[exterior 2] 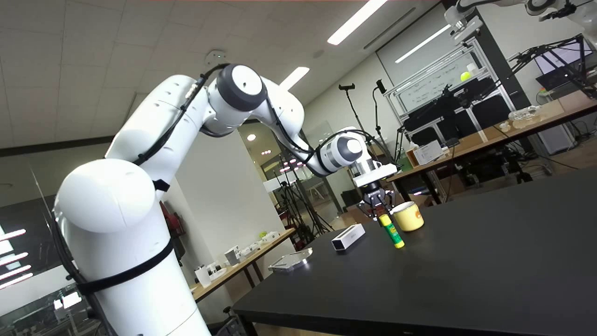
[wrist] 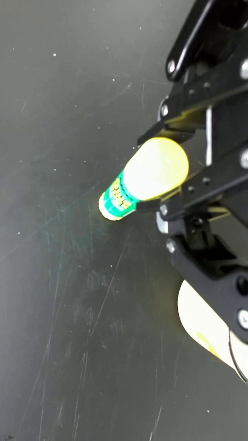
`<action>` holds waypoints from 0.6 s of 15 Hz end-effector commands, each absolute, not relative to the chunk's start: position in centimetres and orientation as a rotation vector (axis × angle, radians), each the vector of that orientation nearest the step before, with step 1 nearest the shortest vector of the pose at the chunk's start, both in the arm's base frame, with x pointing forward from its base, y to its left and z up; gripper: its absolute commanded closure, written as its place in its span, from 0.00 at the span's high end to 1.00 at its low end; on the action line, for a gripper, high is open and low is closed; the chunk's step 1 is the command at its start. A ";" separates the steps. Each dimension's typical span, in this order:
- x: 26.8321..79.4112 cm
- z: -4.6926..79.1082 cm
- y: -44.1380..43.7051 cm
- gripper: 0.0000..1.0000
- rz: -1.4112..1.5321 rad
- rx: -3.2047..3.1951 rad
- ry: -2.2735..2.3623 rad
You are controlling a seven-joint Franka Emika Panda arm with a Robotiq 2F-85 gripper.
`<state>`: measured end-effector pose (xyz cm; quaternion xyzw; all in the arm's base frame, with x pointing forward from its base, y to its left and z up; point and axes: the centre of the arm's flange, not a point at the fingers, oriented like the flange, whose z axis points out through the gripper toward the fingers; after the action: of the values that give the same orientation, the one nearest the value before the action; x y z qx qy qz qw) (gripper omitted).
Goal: Pick the bottle on the table and put it in the mug
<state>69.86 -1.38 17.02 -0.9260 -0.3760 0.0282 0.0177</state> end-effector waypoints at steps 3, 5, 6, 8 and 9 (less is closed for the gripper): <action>70.8 20.3 -2.7 0.09 0.069 -2.947 -1.099; 71.5 22.5 -3.7 0.09 0.025 -2.976 -1.074; 71.9 23.7 -4.1 0.09 0.009 -2.991 -1.052; 72.9 26.6 -5.2 0.09 -0.030 -3.007 -1.004; 73.3 28.2 -5.8 0.09 -0.069 -3.024 -0.992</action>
<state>71.89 -4.47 23.50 -0.9405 -0.3395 -0.0069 -0.0088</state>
